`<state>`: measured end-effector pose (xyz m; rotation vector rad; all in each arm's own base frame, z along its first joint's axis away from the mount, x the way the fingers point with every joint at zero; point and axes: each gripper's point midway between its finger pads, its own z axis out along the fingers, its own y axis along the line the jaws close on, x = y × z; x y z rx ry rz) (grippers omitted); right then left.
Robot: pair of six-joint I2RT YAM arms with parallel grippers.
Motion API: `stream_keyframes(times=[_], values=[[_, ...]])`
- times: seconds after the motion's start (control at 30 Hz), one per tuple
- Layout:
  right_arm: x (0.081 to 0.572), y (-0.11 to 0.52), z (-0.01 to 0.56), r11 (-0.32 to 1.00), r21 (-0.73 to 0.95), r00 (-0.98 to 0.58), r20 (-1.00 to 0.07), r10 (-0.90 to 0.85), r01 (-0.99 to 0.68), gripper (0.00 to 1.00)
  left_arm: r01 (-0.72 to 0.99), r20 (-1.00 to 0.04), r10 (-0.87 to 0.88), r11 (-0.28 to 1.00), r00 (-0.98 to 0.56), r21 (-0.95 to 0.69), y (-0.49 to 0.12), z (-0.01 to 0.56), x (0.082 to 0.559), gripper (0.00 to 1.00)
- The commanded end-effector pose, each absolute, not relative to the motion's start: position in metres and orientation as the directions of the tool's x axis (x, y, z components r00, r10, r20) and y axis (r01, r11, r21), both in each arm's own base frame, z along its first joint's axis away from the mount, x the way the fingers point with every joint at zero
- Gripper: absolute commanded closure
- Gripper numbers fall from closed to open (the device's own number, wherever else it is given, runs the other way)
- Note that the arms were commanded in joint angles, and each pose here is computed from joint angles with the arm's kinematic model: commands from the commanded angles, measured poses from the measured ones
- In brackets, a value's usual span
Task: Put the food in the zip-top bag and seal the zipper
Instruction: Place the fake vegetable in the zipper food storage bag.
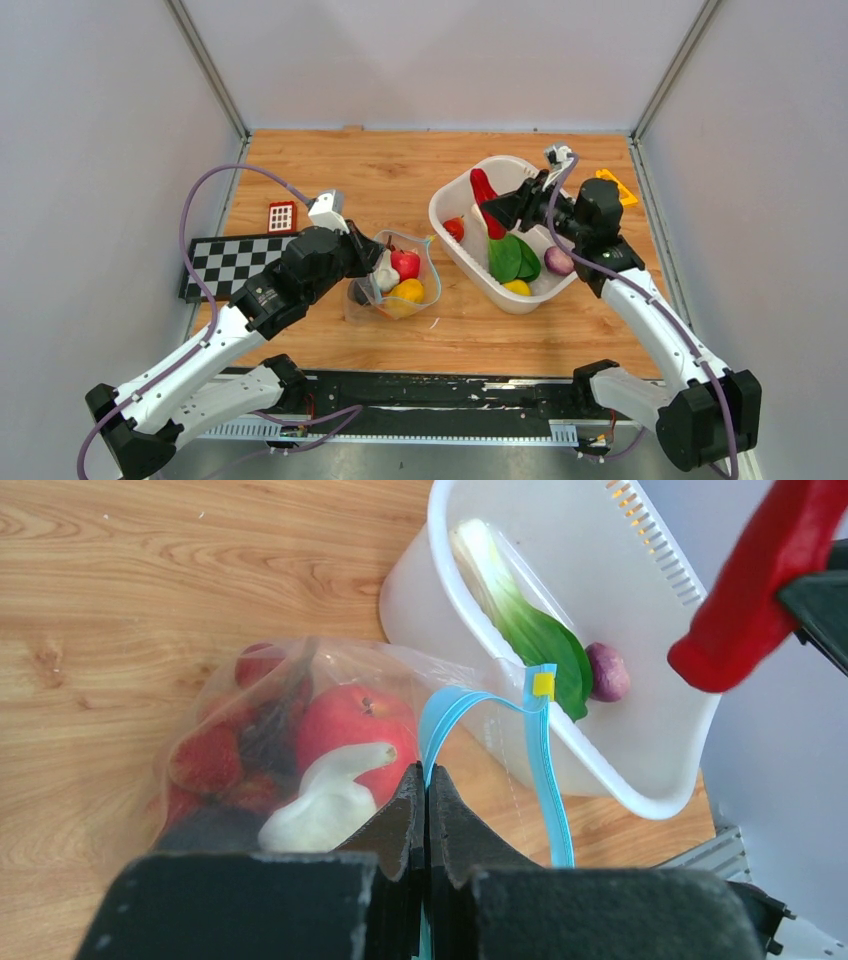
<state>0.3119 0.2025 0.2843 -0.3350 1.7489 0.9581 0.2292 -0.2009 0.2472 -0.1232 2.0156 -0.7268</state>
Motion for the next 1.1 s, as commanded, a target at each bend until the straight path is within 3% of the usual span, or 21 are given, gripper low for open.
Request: stream_keyframes(times=[0.0,0.33,0.6,0.83,1.07], values=[[0.263,0.245,0.330,0.363,0.407,-0.340,-0.911,0.235,-0.839,0.72,0.223,-0.759,-0.404,0.791,-0.510,-0.571,-0.206,0.264,0.233,0.99],[0.214,0.311,0.336,0.145,0.327,-0.305,-0.939,0.158,-0.934,0.73,0.226,-0.756,-0.407,0.786,-0.513,-0.576,-0.208,0.265,0.233,0.99],[0.198,0.344,0.319,0.044,0.325,-0.320,-0.943,0.095,-0.945,0.73,0.226,-0.756,-0.412,0.784,-0.508,-0.579,-0.207,0.267,0.233,0.99],[0.200,0.360,0.292,0.051,0.336,-0.336,-0.942,0.017,-0.940,0.72,0.225,-0.757,-0.416,0.783,-0.504,-0.579,-0.207,0.268,0.234,0.99],[0.192,0.353,0.237,0.065,0.329,-0.335,-0.922,-0.196,-0.942,0.71,0.215,-0.763,-0.424,0.789,-0.488,-0.575,-0.200,0.271,0.233,0.99]])
